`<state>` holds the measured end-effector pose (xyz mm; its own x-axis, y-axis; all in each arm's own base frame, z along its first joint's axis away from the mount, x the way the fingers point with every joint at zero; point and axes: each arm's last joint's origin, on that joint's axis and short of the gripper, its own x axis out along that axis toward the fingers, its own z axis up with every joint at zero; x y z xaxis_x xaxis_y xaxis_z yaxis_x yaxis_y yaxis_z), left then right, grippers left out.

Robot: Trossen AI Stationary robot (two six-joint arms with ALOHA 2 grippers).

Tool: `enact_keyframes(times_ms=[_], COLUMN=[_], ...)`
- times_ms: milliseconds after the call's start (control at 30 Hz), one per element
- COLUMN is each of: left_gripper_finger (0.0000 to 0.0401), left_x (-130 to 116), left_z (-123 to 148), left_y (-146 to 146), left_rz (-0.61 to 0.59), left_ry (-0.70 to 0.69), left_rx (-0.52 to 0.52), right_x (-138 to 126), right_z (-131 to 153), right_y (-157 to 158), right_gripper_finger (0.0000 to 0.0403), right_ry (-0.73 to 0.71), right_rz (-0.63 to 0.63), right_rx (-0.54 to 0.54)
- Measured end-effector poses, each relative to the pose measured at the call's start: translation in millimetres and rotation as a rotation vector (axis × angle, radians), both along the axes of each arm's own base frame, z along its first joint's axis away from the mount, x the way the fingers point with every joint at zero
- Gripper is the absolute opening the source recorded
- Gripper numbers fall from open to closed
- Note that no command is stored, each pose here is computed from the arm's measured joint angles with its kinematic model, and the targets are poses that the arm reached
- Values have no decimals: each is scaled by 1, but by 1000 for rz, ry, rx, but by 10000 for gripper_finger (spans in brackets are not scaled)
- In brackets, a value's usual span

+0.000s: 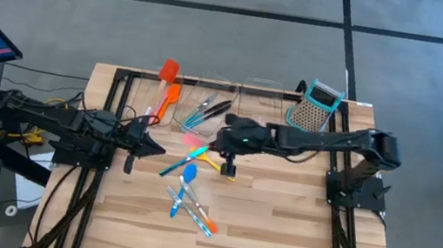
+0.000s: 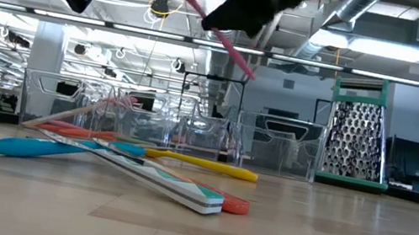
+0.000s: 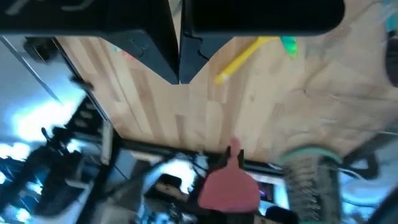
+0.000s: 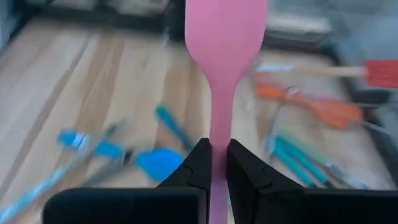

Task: Pick & Place Kitchen Items
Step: Put the pink spatula into the left transparent bin

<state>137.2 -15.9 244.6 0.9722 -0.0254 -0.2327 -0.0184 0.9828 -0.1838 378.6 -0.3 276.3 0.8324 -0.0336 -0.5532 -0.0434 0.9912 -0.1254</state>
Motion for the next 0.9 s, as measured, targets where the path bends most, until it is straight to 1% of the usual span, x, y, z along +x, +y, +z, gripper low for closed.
enact_keyframes(times_ms=[67, 133, 200, 267, 333, 367, 467, 533, 600, 767, 900], left_gripper_finger=[2, 2, 2, 2, 2, 2, 2, 2, 2, 2, 6], left_x=[4, 8, 12, 19, 27, 32, 48, 59, 68, 82, 89], left_z=[2, 1, 1, 0, -1, -1, -4, -7, -12, -25, -28], left_y=[2, 4, 6, 9, 12, 13, 15, 17, 18, 20, 23], left_rz=[79, 183, 283, 371, 431, 448, 469, 473, 469, 444, 452], left_ry=[-26, -35, -46, -62, -82, -96, -138, -155, -167, -138, -166], left_rx=[-13, -20, -25, -32, -34, -36, -36, -24, -22, -33, -59], right_x=[-9, -14, -17, -17, -14, -12, -3, 3, 7, 8, 8], right_z=[-12, -26, -36, -37, -41, -44, -45, -45, -50, -46, -47], right_y=[-6, -8, -5, 2, 9, 13, 21, 23, 24, 23, 23], right_gripper_finger=[19, 19, 19, 19, 19, 19, 19, 19, 19, 19, 19], right_ry=[-99, -156, -187, -212, -222, -218, -225, -233, -212, -224, -214], right_rz=[-105, -251, -412, -560, -670, -706, -749, -750, -746, -765, -756], right_rx=[15, -20, -85, -165, -245, -285, -357, -357, -372, -380, -396])
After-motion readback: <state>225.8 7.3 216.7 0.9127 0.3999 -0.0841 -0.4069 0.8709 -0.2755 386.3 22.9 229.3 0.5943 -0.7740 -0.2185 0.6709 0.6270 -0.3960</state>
